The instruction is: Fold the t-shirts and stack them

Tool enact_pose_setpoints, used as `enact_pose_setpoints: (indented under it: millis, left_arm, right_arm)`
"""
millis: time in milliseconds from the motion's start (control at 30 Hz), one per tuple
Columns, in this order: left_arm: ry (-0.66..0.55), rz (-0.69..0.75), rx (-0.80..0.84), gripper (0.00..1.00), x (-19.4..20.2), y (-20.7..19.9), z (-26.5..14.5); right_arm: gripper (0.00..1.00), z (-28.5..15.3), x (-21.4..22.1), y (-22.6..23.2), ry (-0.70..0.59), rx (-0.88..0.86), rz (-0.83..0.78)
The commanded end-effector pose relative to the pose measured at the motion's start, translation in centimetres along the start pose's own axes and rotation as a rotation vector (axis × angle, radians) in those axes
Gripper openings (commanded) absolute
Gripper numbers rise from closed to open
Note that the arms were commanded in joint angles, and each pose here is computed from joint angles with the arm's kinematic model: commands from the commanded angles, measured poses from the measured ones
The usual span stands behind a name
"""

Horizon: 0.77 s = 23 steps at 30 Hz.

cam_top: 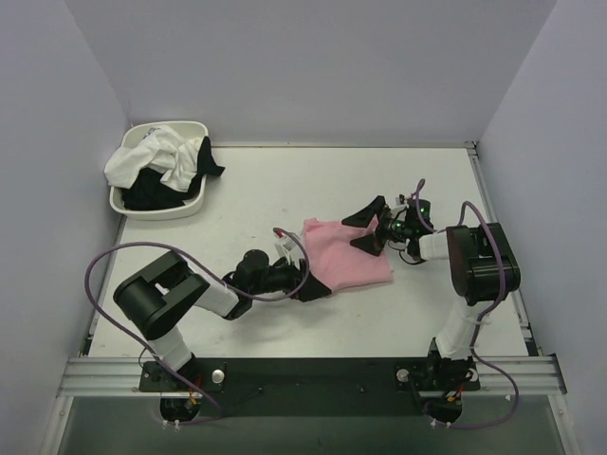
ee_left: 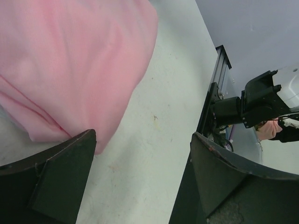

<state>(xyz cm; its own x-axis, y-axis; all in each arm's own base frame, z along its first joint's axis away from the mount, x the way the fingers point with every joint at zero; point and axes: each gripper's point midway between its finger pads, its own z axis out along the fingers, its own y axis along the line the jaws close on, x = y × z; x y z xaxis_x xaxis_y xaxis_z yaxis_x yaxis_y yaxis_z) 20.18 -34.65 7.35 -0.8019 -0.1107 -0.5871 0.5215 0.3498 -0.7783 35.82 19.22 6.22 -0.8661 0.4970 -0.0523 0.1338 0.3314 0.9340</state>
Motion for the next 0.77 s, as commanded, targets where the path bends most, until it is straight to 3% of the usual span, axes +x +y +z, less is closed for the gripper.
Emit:
enact_pose_setpoints:
  millis: [0, 200, 367, 433, 533, 633, 733]
  left_arm:
    - [-0.034, 0.058, 0.036, 0.91, -2.1, -2.5, -0.6]
    - [-0.086, 0.172, 0.007, 0.92, -6.9, -6.4, -1.4]
    - [-0.157, 0.22, -0.082, 0.96, -11.8, -10.1, -3.3]
    - [-0.175, 0.207, -0.202, 0.96, -12.5, -9.0, -4.3]
    - [-0.212, 0.198, -0.362, 0.97, -13.6, -7.8, -6.5]
    - [-0.233, 0.198, -0.46, 0.97, -14.0, -7.0, -8.3]
    - [-0.246, 0.188, -0.478, 0.97, -13.8, -7.1, -9.4]
  right_arm:
    - [1.0, -0.8, -2.2, -1.0, -0.121, 0.121, -0.133]
    - [1.0, -1.8, -2.6, 7.7, -0.146, 0.053, -0.358]
    - [1.0, -4.8, -0.1, 12.9, -0.184, 0.197, -0.614]
    - [1.0, -6.0, 1.5, 12.5, -0.221, 0.318, -0.68]
    - [1.0, -9.3, 3.0, 13.9, -0.294, 0.347, -0.771]
    - [1.0, -12.5, 3.5, 14.1, -0.392, 0.359, -0.799]
    - [1.0, -15.0, 3.0, 12.6, -0.455, 0.505, -0.812]
